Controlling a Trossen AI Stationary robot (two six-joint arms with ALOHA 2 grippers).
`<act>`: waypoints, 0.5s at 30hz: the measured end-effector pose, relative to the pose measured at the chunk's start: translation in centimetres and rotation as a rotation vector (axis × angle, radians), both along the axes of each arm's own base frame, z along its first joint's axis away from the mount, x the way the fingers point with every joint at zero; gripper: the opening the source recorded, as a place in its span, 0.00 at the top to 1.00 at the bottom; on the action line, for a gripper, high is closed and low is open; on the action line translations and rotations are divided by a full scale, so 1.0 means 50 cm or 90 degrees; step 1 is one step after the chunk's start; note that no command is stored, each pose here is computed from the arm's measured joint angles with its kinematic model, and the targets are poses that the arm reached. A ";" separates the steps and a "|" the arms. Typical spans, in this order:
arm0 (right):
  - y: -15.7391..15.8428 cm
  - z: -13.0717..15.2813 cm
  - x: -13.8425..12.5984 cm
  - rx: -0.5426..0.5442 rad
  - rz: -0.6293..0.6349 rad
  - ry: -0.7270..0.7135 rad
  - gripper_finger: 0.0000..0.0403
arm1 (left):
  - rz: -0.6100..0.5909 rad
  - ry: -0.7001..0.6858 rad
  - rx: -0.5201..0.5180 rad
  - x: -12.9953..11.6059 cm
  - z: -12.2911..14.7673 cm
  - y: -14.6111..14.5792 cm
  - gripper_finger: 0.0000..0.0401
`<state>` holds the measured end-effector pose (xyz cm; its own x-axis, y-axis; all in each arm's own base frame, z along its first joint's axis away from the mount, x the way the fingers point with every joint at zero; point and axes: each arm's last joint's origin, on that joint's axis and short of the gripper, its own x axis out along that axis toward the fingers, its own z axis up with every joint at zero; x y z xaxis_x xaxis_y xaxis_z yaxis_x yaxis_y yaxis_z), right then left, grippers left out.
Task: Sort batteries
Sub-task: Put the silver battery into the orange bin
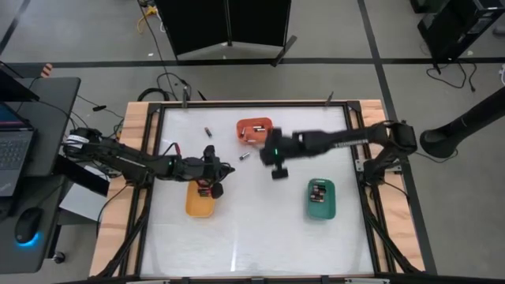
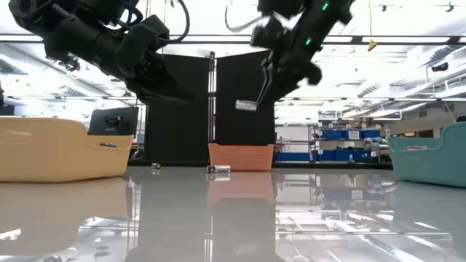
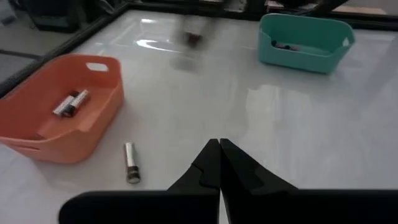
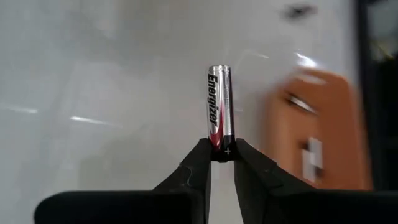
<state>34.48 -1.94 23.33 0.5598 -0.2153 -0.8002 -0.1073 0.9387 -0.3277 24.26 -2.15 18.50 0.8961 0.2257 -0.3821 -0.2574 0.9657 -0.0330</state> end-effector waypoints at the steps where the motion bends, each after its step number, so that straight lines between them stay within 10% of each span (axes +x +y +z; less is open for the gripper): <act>1: -0.029 -0.001 0.000 -0.007 -0.016 -0.001 0.86 | -0.003 0.000 -0.008 0.001 0.000 0.004 0.99; 15: -0.302 -0.109 0.017 0.053 -0.104 0.046 0.86 | 0.041 0.027 -0.043 0.013 -0.028 0.044 0.99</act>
